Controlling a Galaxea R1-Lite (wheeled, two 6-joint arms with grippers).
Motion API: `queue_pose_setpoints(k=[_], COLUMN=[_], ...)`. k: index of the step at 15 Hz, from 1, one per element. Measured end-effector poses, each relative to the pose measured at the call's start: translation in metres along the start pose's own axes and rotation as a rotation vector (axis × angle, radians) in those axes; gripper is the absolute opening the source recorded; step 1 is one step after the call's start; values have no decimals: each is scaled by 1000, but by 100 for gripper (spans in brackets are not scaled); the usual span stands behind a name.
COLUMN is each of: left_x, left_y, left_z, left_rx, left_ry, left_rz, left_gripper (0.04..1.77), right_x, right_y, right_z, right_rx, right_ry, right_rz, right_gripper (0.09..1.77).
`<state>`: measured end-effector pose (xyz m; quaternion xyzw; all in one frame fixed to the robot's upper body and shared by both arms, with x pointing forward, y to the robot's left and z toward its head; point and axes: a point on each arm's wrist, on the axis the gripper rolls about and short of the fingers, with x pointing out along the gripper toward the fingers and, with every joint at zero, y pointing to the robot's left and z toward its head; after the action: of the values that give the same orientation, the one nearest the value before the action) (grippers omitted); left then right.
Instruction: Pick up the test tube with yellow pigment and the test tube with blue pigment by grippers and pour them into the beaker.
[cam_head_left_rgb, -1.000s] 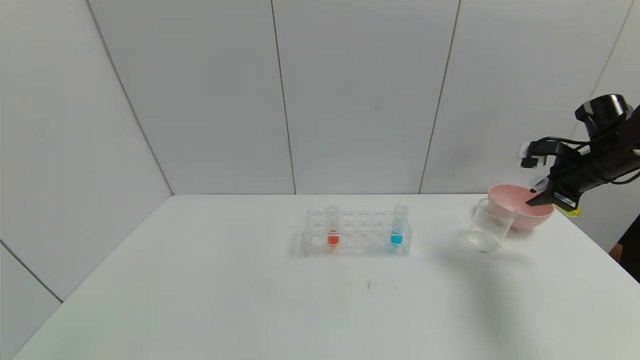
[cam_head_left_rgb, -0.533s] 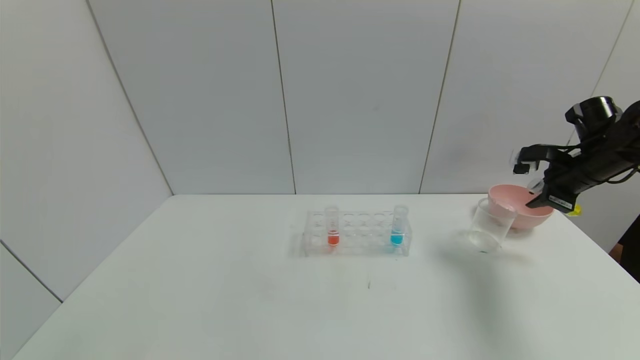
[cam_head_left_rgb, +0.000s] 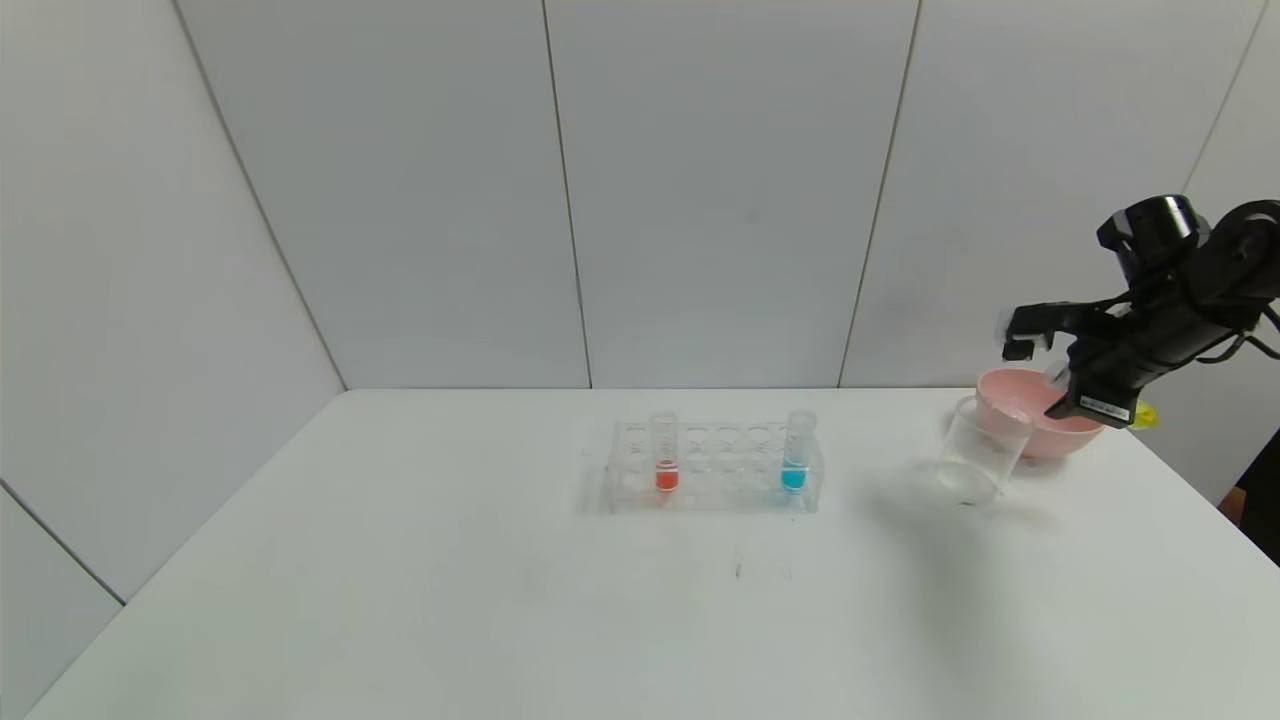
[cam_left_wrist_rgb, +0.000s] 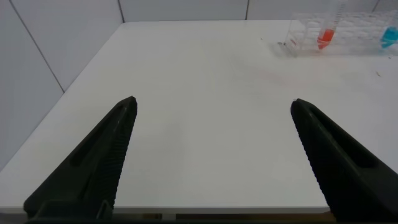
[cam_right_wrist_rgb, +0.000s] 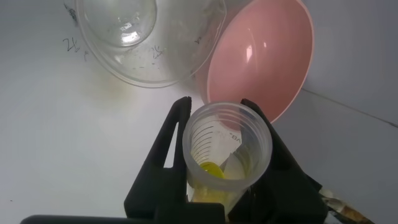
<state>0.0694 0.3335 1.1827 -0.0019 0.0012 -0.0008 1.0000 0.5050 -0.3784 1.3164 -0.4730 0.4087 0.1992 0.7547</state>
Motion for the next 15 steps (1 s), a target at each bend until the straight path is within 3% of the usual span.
queue_pose_setpoints(k=[15], left_x=[0], left_y=[0], left_z=[0], left_rx=[0], left_ry=[0], left_rz=[0], left_gripper=[176], right_x=[10], right_y=[9], right_z=[15], right_rx=[-76], right_ry=[149], right_rz=[-38], right_gripper=[60])
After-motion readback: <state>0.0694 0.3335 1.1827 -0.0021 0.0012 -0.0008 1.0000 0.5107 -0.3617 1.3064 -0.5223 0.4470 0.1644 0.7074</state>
